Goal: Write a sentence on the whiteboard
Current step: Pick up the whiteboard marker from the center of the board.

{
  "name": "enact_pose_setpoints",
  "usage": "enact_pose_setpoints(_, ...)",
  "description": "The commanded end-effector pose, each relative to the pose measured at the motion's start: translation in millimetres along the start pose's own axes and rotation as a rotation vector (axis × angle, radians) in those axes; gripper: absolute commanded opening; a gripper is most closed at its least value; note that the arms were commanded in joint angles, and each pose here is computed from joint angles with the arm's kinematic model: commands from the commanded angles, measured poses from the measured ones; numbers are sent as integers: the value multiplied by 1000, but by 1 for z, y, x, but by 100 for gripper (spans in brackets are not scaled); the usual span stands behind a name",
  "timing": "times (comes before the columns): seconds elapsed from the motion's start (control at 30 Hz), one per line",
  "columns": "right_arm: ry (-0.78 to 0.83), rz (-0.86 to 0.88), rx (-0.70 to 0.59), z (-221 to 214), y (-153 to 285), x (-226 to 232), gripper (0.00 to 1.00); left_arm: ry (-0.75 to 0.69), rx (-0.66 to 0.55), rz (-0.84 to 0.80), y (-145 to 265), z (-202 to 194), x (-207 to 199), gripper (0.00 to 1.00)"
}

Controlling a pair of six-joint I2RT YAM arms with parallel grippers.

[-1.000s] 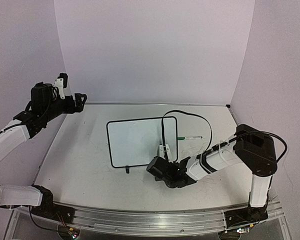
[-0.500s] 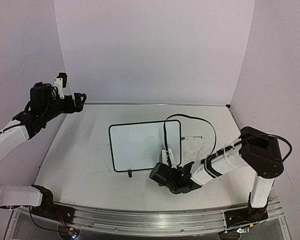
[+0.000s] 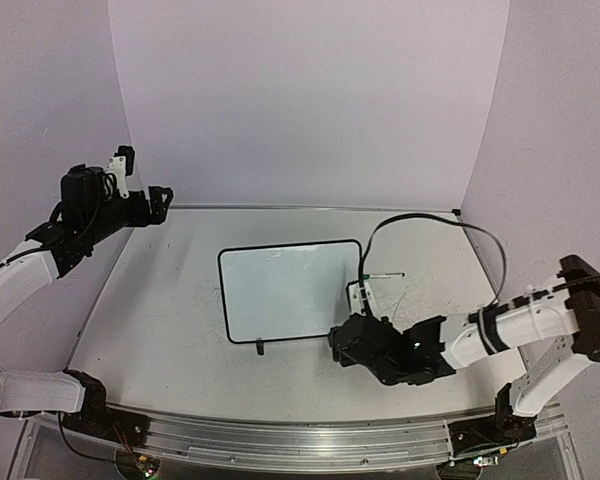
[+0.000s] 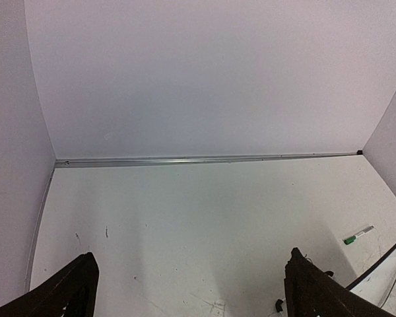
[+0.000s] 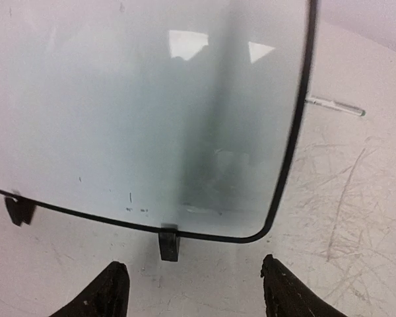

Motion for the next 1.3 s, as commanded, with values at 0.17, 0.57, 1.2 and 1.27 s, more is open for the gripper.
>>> enact_pose_setpoints(0.17, -138, -190, -133, 33, 41, -96, 75, -1, -42, -10, -1, 9, 2, 99)
enact_pose_setpoints(0.57, -576, -332, 55, 92, -35, -219, 98, 3, -54, -30, 4, 13, -2, 99)
enact_pose_setpoints(1.2, -995, -619, 510, 66, -176, -209, 98, 25, -36, -87, 6, 13, -9, 99)
enact_pose_setpoints(1.27, -991, -649, 526, 59, -178, -209, 98, 28, -34, -94, 6, 13, -10, 99)
Point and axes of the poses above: each gripper's point midway between its finger pads, its own y axis back along the fingers, its own x axis along the line the jaws close on, z = x × y, the point moved 5 cm from there along y, back along the fingers, and after that the axes turned 12 degrees about y, right-handed, at the moved point
